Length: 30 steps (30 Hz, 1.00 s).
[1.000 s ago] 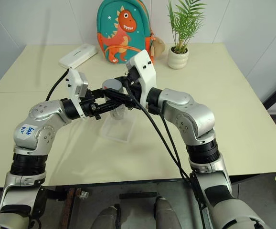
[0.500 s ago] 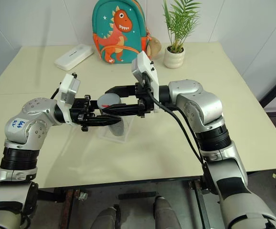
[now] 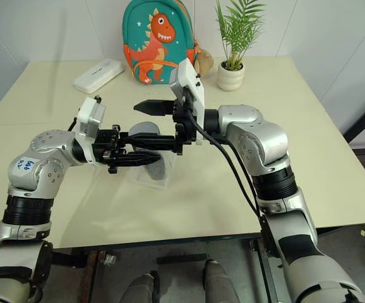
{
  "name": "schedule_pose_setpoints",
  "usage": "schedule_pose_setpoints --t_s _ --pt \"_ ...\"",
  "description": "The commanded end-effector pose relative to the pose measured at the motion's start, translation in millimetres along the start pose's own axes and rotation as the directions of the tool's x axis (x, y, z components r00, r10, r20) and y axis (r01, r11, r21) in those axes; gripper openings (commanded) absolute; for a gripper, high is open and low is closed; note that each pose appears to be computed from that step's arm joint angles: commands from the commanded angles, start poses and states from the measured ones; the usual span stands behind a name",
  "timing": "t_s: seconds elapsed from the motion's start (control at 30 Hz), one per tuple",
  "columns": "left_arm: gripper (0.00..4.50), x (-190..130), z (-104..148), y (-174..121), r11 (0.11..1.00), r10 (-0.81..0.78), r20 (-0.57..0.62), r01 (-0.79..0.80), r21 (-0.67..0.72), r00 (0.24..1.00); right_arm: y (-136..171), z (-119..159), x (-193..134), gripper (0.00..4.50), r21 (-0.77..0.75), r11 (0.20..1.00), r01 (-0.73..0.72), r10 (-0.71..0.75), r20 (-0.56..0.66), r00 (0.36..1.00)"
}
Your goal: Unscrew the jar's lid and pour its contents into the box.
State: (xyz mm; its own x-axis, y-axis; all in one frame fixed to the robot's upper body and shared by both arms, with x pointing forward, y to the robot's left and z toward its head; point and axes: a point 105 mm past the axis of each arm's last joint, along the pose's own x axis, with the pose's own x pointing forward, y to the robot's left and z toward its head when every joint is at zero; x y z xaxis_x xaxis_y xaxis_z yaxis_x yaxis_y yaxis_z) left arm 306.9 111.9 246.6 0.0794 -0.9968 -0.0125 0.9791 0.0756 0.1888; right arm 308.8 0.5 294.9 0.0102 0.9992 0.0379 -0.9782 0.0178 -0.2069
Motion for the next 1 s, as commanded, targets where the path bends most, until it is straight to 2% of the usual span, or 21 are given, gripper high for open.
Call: schedule_pose_setpoints --t_s 0.03,0.3,0.53,0.67,0.8,1.0 --pt "2.18 -7.4 9.0 4.5 0.997 0.049 0.018 -0.049 0.054 0.999 11.7 9.7 0.4 4.45 -0.034 0.999 -0.021 0.021 0.016 1.000" --pt "2.18 -3.3 8.4 2.9 0.997 0.046 0.022 -0.047 0.053 0.999 3.0 -1.1 12.0 4.45 -0.018 0.997 0.076 -0.076 -0.011 0.997" --pt "2.18 -2.6 9.2 -3.9 0.999 0.016 0.033 -0.017 0.044 0.999 -11.4 1.9 8.3 4.45 -0.040 0.990 0.136 -0.137 -0.004 0.991" --pt "2.18 -4.0 9.1 -5.3 0.999 0.022 0.033 -0.024 0.042 0.999 -29.7 5.5 -11.9 4.45 -0.058 0.978 0.199 -0.200 -0.010 0.980" --pt "2.18 -6.2 7.7 -6.1 0.999 0.035 0.024 -0.036 0.041 0.999 -40.3 -2.9 -40.5 4.45 -0.050 0.970 0.239 -0.241 -0.042 0.970" --pt "2.18 -11.2 6.9 -7.7 0.997 0.060 0.020 -0.061 0.042 0.998 -35.9 -5.6 -80.3 4.45 -0.019 0.972 0.235 -0.235 -0.077 0.969"
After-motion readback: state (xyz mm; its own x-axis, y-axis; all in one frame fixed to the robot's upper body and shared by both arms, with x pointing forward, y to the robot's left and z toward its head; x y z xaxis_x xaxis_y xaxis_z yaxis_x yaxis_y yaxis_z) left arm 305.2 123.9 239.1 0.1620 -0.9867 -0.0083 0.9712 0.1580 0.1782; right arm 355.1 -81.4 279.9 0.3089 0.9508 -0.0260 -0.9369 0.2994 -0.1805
